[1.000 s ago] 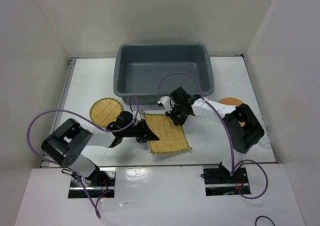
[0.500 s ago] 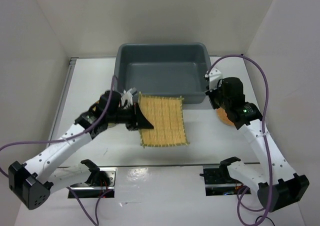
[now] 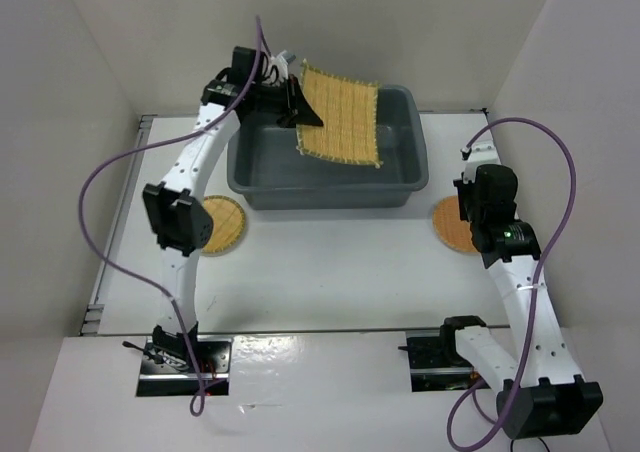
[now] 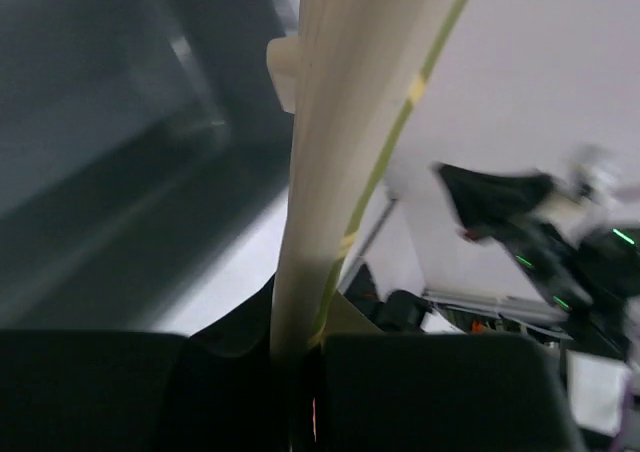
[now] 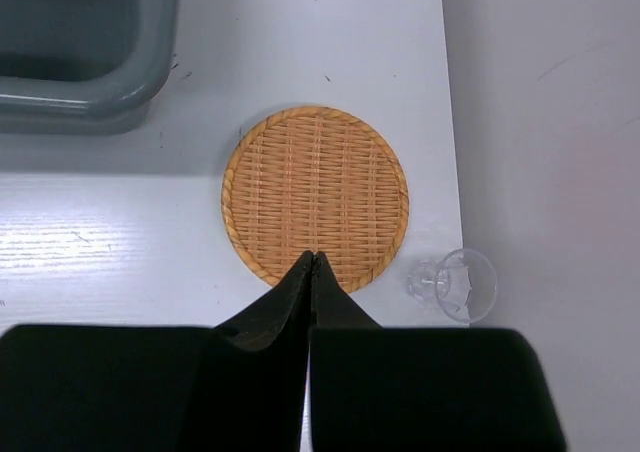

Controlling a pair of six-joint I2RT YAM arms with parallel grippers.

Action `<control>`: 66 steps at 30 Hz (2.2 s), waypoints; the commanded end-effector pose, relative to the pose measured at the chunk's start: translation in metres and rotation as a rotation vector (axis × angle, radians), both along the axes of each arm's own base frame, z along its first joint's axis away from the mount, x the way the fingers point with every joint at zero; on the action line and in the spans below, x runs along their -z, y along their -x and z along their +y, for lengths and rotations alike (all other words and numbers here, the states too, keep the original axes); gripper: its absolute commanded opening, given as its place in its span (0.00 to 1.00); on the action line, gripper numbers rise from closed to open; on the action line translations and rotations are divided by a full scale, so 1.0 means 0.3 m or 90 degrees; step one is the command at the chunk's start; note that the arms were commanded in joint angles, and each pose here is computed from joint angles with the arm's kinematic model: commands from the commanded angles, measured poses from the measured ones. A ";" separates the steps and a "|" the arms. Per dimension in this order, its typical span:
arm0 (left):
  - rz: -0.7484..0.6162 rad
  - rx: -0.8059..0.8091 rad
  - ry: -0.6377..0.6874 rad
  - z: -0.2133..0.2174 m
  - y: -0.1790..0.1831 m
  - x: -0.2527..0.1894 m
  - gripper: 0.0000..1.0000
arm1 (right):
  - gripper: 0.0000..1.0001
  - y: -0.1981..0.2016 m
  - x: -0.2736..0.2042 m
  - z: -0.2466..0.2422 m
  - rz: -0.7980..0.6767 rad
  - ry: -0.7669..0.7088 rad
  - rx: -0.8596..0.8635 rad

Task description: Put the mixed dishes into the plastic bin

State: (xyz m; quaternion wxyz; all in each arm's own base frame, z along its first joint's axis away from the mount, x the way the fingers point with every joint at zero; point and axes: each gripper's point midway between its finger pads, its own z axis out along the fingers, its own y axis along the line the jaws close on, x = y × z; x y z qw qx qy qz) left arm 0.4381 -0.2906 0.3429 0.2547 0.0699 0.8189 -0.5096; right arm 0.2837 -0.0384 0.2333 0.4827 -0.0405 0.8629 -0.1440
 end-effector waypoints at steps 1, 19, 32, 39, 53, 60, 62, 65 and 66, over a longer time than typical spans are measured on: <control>0.056 0.022 -0.039 -0.001 -0.074 0.166 0.00 | 0.00 -0.022 -0.037 -0.020 -0.031 -0.001 0.027; 0.238 -0.010 0.011 -0.194 -0.285 0.653 0.00 | 0.00 -0.030 -0.013 -0.042 -0.015 -0.002 0.046; 0.285 -0.058 0.012 -0.260 -0.322 0.793 0.21 | 0.00 -0.038 0.027 -0.043 0.011 0.004 0.043; 0.287 -0.068 -0.018 -0.223 -0.312 0.792 1.00 | 0.03 -0.044 0.037 -0.034 0.019 0.004 0.030; 0.004 -0.404 -0.390 0.493 -0.186 0.137 1.00 | 0.06 -0.050 0.046 -0.024 0.026 0.003 0.017; 0.068 -0.565 -0.210 0.966 -0.032 0.148 1.00 | 0.07 -0.053 0.055 -0.024 0.032 0.003 0.017; 0.048 -0.559 -0.111 1.000 0.100 0.128 1.00 | 0.07 -0.053 0.055 -0.024 0.032 0.003 0.017; 0.141 -0.561 -0.120 1.085 0.177 0.360 1.00 | 0.07 -0.053 0.055 -0.024 0.032 0.003 0.017; 0.175 -0.549 -0.127 1.095 0.193 0.431 1.00 | 0.08 -0.054 0.056 -0.019 0.032 0.000 0.012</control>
